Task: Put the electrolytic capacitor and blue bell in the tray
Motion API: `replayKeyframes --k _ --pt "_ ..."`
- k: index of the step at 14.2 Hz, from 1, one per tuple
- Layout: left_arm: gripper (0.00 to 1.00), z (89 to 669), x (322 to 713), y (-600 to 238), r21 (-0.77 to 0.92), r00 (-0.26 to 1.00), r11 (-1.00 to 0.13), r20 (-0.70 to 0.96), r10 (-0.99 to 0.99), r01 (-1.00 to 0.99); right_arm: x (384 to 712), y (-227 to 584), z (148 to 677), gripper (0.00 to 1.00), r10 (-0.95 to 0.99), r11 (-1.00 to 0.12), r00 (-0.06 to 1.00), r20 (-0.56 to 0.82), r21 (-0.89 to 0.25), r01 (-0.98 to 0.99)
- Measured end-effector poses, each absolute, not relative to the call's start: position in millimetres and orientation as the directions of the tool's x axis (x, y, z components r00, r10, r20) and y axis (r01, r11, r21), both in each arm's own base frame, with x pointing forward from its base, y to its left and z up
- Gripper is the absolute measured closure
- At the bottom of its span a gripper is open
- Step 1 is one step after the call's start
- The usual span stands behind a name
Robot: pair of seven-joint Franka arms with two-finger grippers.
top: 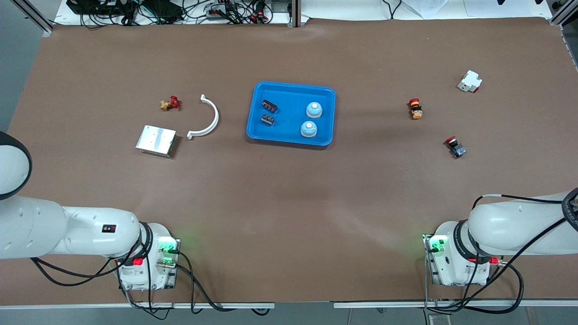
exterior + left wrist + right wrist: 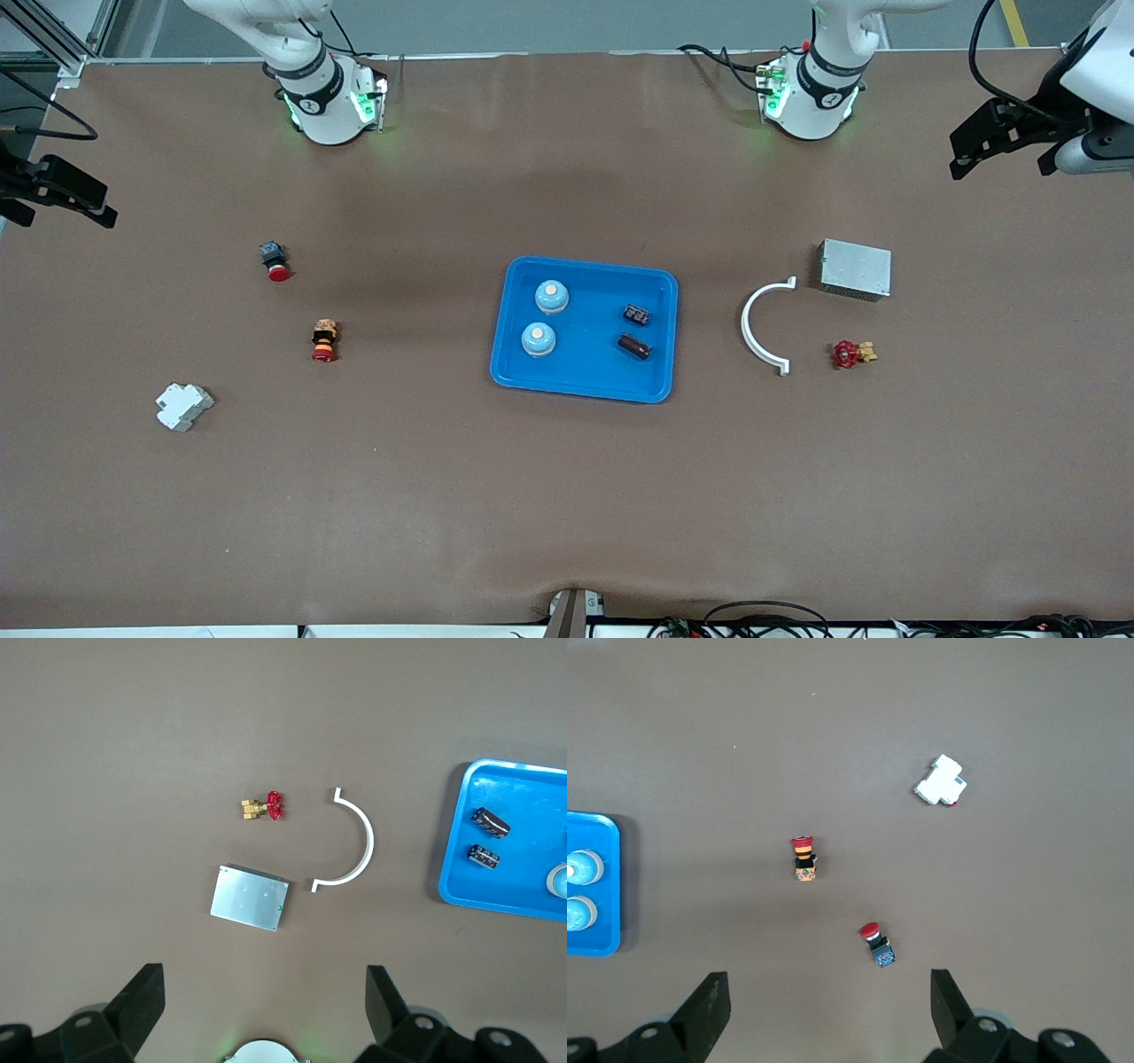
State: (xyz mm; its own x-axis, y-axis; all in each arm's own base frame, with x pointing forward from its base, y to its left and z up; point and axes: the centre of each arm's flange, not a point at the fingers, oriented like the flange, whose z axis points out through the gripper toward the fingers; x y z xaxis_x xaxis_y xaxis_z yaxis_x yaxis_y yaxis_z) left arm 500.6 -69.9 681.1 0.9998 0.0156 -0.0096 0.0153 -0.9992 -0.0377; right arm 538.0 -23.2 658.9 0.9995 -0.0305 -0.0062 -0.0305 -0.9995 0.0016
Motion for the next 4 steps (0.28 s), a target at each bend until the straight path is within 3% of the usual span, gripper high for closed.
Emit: replayKeyframes --k 4 --pt "0.0 682.5 499.4 -69.8 -0.038 1.0 -0.999 -0.014 0.016 0.015 537.3 -23.1 660.1 0.0 -0.03 -1.0 1.0 -0.004 0.001 -0.03"
